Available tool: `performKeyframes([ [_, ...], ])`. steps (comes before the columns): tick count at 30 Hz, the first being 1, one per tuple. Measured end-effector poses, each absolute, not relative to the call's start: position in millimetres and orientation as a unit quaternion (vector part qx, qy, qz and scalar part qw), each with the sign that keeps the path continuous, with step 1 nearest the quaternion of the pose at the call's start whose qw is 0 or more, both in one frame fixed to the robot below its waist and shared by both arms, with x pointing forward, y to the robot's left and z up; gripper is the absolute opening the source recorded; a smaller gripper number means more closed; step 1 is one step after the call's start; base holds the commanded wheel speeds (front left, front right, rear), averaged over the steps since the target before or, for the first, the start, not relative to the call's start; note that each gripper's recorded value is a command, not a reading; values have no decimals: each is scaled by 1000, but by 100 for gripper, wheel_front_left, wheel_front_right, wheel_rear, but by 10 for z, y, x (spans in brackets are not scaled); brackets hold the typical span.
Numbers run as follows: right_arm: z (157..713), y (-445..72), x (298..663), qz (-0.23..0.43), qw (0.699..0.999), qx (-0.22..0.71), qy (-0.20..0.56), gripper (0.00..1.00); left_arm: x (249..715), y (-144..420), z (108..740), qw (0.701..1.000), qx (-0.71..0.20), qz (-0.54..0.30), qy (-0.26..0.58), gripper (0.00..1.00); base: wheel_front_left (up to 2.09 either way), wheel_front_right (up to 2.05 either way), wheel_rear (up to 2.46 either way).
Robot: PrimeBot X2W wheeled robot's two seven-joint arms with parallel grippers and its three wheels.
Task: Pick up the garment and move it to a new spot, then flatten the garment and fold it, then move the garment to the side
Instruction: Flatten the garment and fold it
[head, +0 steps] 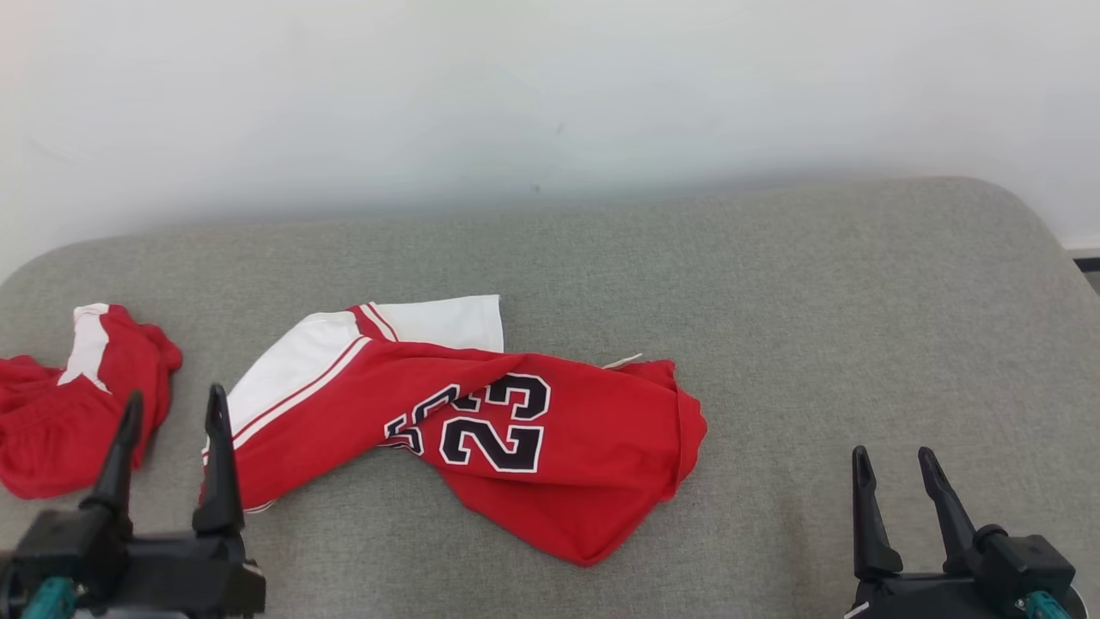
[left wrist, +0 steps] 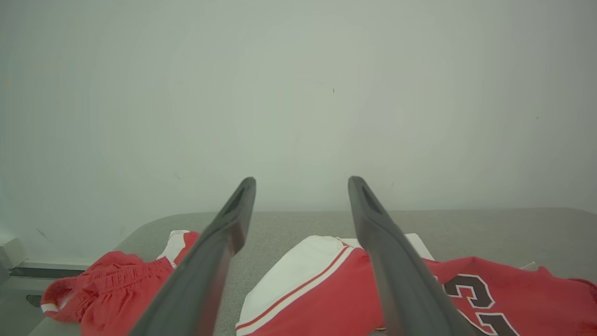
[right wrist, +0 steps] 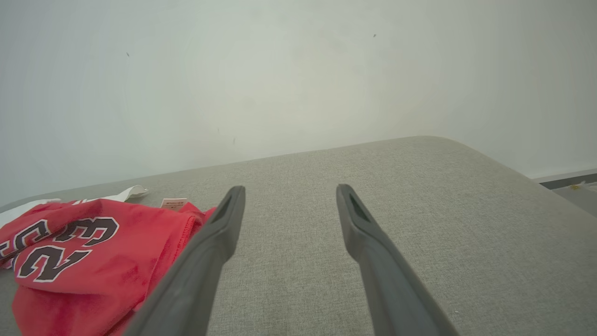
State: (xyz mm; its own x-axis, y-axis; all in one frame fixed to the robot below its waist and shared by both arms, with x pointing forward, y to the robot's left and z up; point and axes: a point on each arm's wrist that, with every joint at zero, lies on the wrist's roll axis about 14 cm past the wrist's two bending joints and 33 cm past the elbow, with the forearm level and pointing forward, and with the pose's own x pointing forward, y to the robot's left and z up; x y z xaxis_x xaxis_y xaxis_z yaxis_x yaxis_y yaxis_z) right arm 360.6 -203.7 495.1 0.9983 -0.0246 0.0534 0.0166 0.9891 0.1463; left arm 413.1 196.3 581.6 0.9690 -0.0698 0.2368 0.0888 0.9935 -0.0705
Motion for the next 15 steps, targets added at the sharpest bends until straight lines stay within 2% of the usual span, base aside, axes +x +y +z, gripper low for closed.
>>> performKeyframes([
  [15, 4847, -1830, 3575, 20, 997, 74, -9, 100, 3597, 2007, 5467, 996, -43, 0, -84, 100, 0, 0, 0],
])
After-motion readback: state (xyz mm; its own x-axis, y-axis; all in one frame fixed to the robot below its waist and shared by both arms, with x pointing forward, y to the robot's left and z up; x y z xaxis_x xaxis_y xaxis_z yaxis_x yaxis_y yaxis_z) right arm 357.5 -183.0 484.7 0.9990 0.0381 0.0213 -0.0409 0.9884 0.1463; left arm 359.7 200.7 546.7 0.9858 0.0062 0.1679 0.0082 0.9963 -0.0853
